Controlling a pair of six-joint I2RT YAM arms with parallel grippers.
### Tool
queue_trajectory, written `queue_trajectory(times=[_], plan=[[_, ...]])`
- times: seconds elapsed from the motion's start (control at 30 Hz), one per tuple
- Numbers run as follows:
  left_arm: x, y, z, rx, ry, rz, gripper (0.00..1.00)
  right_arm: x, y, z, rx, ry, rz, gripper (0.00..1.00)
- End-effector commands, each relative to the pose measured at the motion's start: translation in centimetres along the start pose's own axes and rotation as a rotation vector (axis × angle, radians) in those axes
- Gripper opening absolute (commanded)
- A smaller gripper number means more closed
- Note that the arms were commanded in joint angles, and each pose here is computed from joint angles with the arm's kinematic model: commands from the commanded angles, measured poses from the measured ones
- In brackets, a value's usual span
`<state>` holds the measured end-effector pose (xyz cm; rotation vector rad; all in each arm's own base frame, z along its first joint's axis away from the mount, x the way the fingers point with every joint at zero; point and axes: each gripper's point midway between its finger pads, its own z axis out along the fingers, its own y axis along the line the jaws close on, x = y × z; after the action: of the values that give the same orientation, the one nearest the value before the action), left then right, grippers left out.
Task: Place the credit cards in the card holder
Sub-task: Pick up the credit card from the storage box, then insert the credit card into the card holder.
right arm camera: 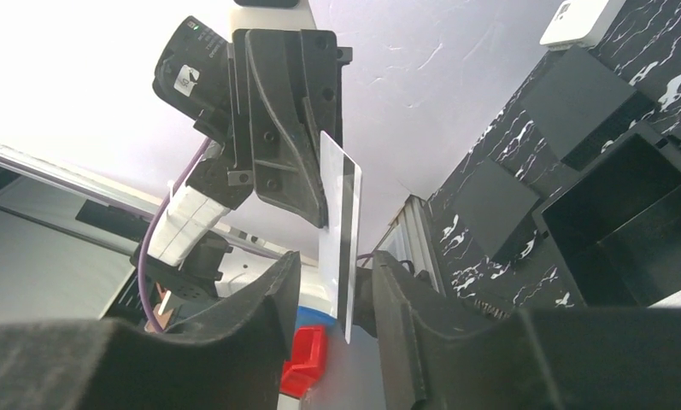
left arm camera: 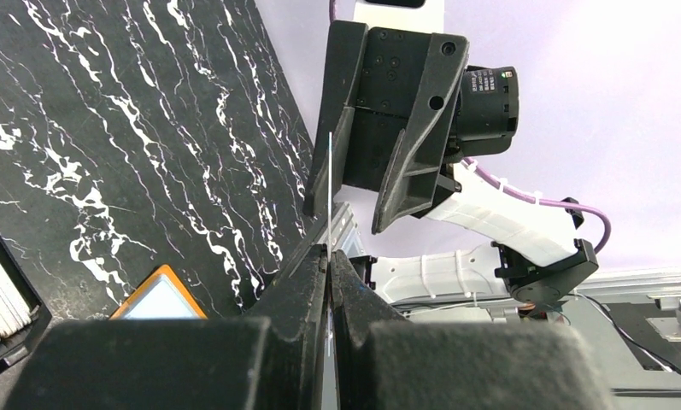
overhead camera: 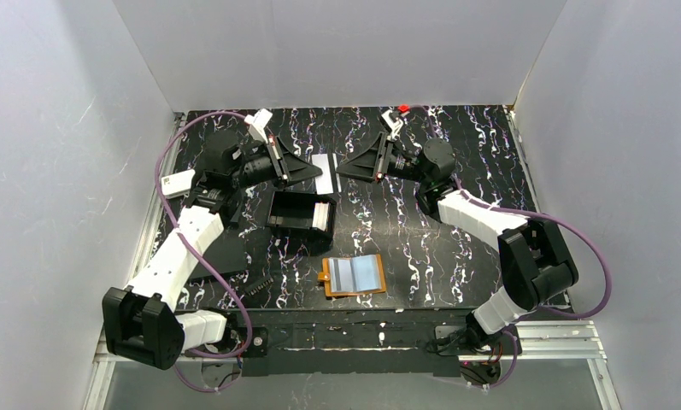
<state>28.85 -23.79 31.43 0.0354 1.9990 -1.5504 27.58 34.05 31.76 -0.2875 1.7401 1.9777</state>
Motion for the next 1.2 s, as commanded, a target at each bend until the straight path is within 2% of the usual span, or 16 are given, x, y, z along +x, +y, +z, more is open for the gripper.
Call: queue_trajectory(times=[0.0, 0.07, 0.2, 0.27, 0.3, 0.33, 0.37, 0.4, 0.5, 0.57, 0.63, 0.77, 0.87, 1.03, 1.17], plan=[[0.9, -1.5, 0.1, 0.061, 0.036, 0.022, 0.0, 0.3, 1.7, 0.7, -0.065, 0.004, -0.038, 0.4], [1.1, -1.5, 0.4, 0.063, 0.043, 0.025, 0.0, 0.5, 1.8, 0.6, -0.071, -0.002, -0.031, 0.22], [1.9, -1.3, 0.7, 0.06, 0.059, 0.02, 0.0, 0.9, 1.2, 0.2, -0.046, -0.006, -0.016, 0.02], [2.4, -0.8, 1.0, 0.057, 0.076, 0.011, 0.01, 1.3, 0.1, -0.2, -0.001, 0.004, -0.021, 0.01], [2.7, -0.3, 1.0, 0.046, 0.084, -0.01, 0.11, 1.3, -0.7, -0.6, 0.031, 0.005, -0.034, 0.01], [3.2, 0.6, 1.1, 0.017, 0.091, -0.038, 0.24, 1.3, -1.9, -1.4, 0.083, 0.007, -0.043, 0.01], [3.7, 1.9, 1.0, -0.032, 0.098, -0.066, 0.36, 1.6, -4.1, -2.8, 0.196, 0.012, -0.013, 0.01], [4.5, 3.8, 0.8, -0.124, 0.112, -0.097, 0.42, 1.8, -6.3, -4.4, 0.314, 0.021, -0.013, 0.01], [6.8, 7.6, 0.0, -0.29, 0.179, -0.123, 0.47, 4.5, -12.0, -10.1, 0.648, 0.162, -0.019, 0.01], [8.1, 8.5, 0.1, -0.308, 0.217, -0.145, 0.48, 7.0, -13.2, -12.4, 0.714, 0.279, 0.004, 0.01], [9.5, 9.1, 0.8, -0.326, 0.258, -0.146, 0.46, 9.2, -13.1, -13.2, 0.686, 0.352, 0.044, 0.01], [13.2, 10.3, 2.6, -0.389, 0.344, -0.099, 0.22, 12.0, -13.0, -13.8, 0.636, 0.422, 0.132, 0.01], [16.3, 11.9, 3.1, -0.444, 0.411, -0.1, 0.1, 13.4, -13.4, -13.8, 0.639, 0.461, 0.154, 0.01], [20.2, 14.0, 2.7, -0.508, 0.498, -0.065, 0.04, 15.9, -13.9, -13.1, 0.639, 0.518, 0.189, 0.01], [22.5, 16.1, 1.7, -0.569, 0.56, -0.062, 0.03, 17.0, -14.6, -13.2, 0.647, 0.515, 0.218, 0.01]])
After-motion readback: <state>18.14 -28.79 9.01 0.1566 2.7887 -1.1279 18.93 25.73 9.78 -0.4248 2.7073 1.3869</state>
